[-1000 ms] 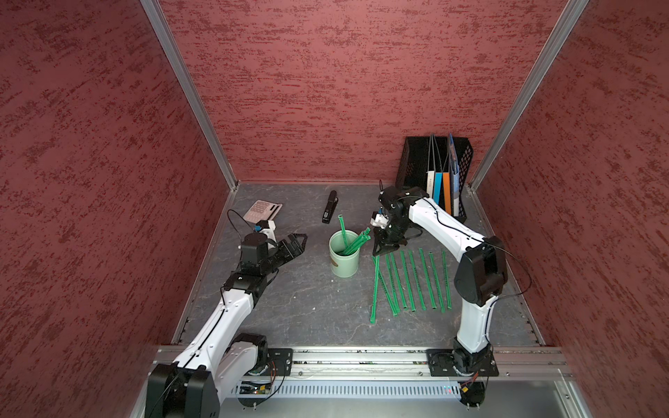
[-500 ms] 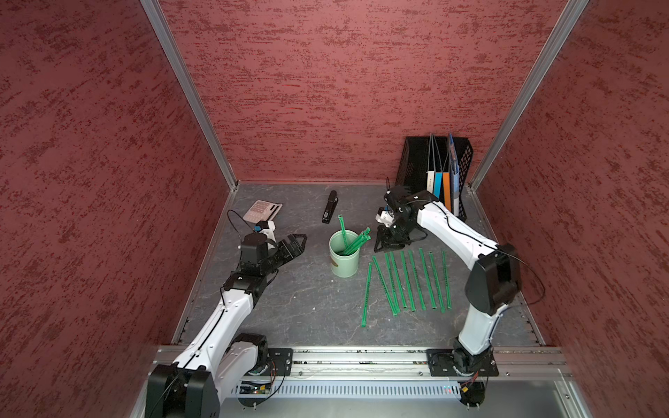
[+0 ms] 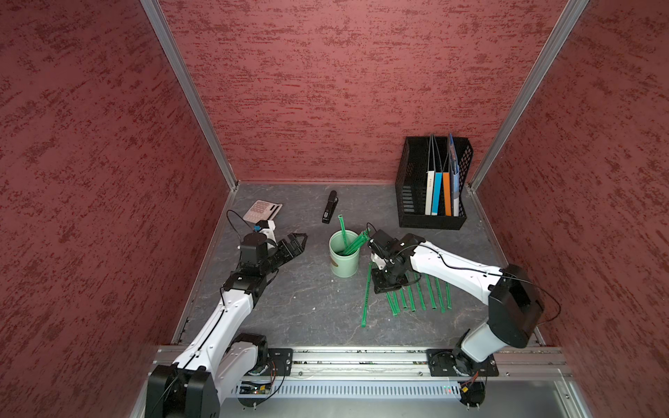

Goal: Take the straws out of the storage container
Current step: Place the straw at the center of the board.

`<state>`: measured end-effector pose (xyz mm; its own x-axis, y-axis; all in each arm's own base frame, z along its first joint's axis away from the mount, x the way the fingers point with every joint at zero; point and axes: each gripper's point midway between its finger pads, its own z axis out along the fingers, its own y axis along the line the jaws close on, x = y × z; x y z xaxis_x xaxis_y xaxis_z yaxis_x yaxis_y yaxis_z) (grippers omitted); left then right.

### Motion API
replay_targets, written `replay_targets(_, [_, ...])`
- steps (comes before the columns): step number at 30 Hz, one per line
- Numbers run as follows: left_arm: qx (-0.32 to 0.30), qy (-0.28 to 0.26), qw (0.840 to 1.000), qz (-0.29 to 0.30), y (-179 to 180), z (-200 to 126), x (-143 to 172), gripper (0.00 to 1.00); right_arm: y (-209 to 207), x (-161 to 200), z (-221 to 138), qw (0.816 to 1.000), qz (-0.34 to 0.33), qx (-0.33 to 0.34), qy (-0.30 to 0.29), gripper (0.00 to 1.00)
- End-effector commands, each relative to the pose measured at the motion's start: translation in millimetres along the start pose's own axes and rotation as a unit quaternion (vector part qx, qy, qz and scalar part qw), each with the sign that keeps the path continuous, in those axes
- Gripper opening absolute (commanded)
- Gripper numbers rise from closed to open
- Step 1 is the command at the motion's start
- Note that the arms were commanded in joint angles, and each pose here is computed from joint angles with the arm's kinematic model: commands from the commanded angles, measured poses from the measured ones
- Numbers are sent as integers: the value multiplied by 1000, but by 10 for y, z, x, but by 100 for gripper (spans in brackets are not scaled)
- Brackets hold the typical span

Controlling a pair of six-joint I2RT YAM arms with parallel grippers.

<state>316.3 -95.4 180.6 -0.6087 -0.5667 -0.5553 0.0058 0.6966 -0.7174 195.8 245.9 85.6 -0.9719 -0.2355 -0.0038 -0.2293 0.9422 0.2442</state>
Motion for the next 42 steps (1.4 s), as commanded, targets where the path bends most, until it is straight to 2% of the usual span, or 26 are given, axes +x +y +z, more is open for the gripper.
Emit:
replay_targets(1, [9,-8,1000,1,-31,-26,-20,100,189,-223,143,999,22,-4,-46,32])
replay_targets(6, [8,-7,1000,5,-35,-50,-19,100,220,-244,398,999,37,13,-35,37])
replay_targets(19, [0,-9,1000,6,-6,-71,-19,100,83,-200,733,998,39,45,-7,33])
replay_targets(31, [-3,-9,1000,8,-10,-81,-26,100,-57,-218,812,996,19,82,-6,20])
replay_targets(42, [-9,-8,1000,10,-1,-87,-38,100,-194,-397,790,992,-26,118,-18,19])
